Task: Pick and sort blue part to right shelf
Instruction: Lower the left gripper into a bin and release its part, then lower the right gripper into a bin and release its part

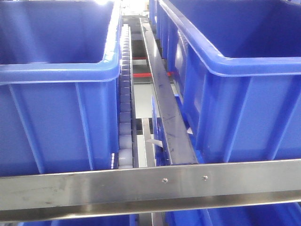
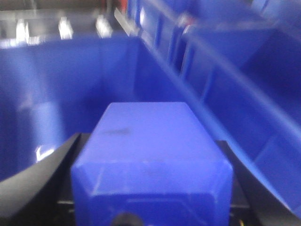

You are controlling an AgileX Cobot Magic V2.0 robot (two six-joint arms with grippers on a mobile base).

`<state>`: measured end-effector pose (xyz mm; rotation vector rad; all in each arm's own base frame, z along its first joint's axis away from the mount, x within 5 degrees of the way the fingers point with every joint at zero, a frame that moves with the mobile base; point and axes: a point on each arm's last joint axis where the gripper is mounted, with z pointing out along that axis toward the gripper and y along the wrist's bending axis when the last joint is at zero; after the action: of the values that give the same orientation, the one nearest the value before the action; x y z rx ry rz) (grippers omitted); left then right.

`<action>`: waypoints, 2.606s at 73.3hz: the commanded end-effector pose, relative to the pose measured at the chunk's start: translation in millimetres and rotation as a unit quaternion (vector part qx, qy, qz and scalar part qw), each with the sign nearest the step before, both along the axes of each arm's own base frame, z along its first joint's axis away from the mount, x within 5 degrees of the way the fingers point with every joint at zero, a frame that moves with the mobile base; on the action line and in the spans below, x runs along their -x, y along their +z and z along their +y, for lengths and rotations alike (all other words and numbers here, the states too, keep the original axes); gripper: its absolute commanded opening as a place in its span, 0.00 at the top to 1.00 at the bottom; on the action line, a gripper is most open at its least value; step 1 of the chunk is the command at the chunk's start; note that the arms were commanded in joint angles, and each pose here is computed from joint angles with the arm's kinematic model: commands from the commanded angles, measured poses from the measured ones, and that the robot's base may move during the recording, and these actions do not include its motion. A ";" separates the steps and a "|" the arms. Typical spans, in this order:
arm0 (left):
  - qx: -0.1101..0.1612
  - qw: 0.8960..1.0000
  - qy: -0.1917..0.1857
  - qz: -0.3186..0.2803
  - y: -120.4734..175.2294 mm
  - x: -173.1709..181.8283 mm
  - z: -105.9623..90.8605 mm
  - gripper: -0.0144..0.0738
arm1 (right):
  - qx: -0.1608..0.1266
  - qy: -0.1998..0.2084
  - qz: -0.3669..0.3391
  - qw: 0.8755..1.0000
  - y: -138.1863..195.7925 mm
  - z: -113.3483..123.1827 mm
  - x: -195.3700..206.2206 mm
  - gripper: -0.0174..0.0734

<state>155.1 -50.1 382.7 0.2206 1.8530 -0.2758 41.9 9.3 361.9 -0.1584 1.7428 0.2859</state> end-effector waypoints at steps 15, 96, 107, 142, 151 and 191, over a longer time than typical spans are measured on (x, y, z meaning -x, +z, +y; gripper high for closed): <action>-0.004 0.993 0.096 0.068 -5.6 -91.5 20.0 0.47 | -0.008 0.002 -0.055 0.998 16.2 0.4 -0.6 0.58; -0.049 0.956 0.094 0.275 -152.3 -238.1 2.9 0.27 | -0.007 0.002 -0.051 0.999 15.6 0.3 -0.6 0.58; -0.051 0.952 0.091 0.287 -131.6 -237.9 2.5 0.12 | -0.007 0.002 -0.051 0.999 15.5 0.3 -0.6 0.58; -0.024 0.983 0.092 0.158 -24.0 -131.7 14.7 0.17 | -0.002 0.002 -0.038 0.999 14.2 2.5 -6.7 0.58; -0.011 0.991 0.094 0.096 -12.5 -82.8 20.7 0.28 | 0.005 0.002 -0.016 1.000 13.8 7.4 -20.0 0.58; 0.026 0.992 0.094 -0.075 -12.4 57.5 37.2 0.51 | 0.082 -0.020 0.149 0.985 47.7 51.1 -164.3 0.58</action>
<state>103.8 -13.2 356.0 0.0330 1.8035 -0.1580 181.2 58.0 394.0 -0.2053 2.1077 0.1928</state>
